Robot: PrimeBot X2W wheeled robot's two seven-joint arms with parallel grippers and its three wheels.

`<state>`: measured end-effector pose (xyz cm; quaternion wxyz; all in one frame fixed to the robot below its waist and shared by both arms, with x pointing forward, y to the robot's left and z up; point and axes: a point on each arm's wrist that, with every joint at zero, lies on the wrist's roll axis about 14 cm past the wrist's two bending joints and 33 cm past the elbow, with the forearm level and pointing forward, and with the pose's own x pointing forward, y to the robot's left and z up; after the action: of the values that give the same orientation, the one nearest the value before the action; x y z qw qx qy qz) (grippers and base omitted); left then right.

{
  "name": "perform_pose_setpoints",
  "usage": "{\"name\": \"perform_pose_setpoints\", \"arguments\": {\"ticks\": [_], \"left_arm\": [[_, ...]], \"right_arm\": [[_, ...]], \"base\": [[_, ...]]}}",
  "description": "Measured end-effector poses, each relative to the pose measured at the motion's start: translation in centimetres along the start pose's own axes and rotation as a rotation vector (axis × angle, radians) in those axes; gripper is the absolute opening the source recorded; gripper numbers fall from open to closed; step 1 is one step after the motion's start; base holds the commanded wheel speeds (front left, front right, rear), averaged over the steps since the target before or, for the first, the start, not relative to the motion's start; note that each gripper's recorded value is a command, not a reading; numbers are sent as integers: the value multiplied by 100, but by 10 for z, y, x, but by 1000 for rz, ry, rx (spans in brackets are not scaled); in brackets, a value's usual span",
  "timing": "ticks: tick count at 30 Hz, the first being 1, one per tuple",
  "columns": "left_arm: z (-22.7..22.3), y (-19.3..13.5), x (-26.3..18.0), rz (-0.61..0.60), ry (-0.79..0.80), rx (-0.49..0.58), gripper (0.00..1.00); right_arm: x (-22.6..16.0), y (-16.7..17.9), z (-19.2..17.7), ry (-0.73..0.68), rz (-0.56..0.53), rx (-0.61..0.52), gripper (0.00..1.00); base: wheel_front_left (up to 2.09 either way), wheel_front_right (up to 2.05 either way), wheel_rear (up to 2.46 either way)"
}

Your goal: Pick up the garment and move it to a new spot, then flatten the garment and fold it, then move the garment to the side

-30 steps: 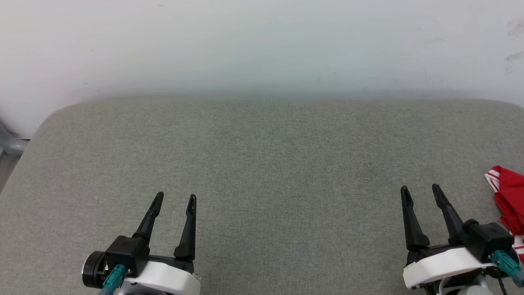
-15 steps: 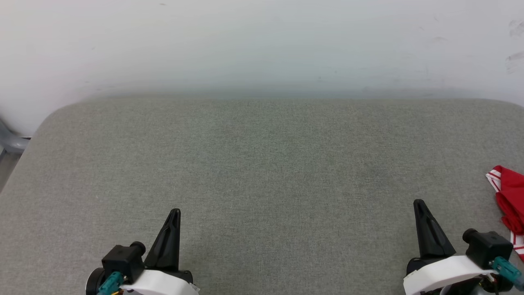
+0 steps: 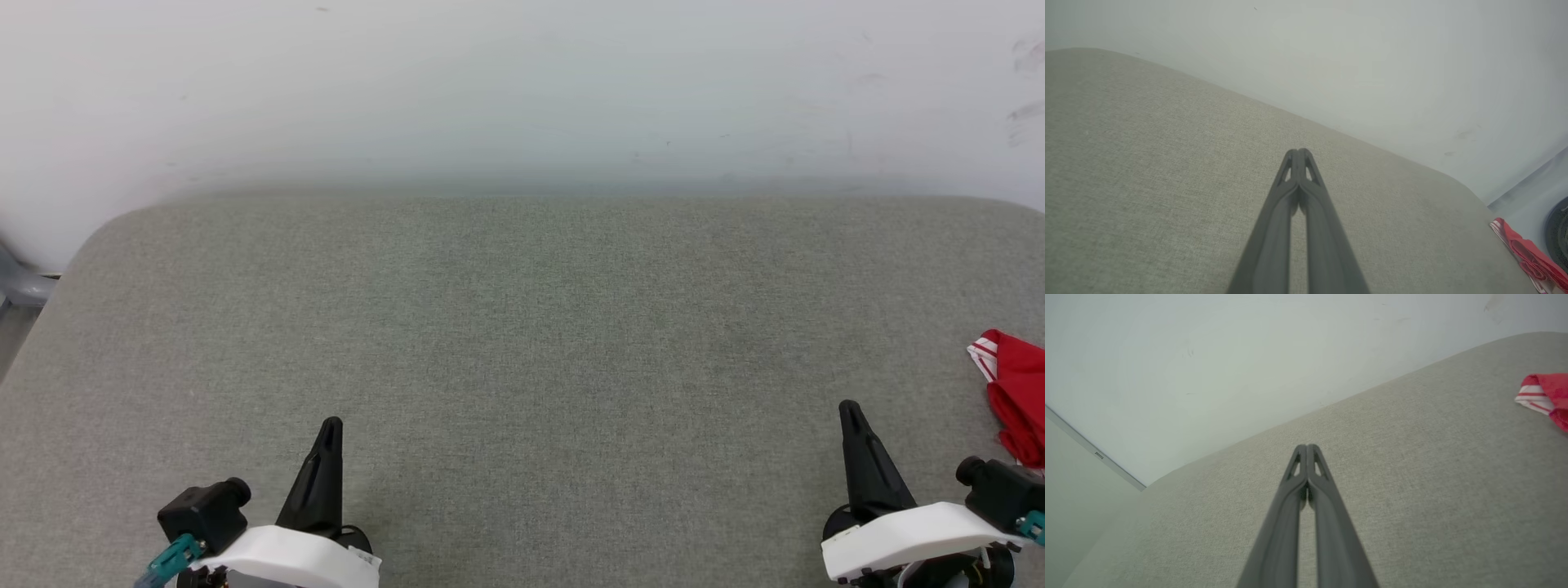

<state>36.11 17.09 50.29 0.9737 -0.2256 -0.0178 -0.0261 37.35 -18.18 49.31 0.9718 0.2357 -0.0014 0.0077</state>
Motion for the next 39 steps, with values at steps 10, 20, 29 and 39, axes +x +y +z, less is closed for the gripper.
{"name": "perform_pose_setpoints", "arguments": {"ticks": [10, 20, 29, 39], "left_arm": [[2, 7, 4, 34, 2, -158, 0], [1, 13, 6, 59, 15, -298, 0], [2, 18, 8, 79, 13, -413, 0], [4, 20, 12, 88, 14, -530, 0]], "right_arm": [[2, -5, 1, 8, -29, 151, 0], [3, -9, 2, 13, -48, 292, 0], [5, -11, 3, 13, -57, 406, 0], [7, -12, 5, 11, -62, 521, 0]], "base": [[0, 0, 0], [0, 0, 0], [0, 0, 0], [0, 0, 0]]}}
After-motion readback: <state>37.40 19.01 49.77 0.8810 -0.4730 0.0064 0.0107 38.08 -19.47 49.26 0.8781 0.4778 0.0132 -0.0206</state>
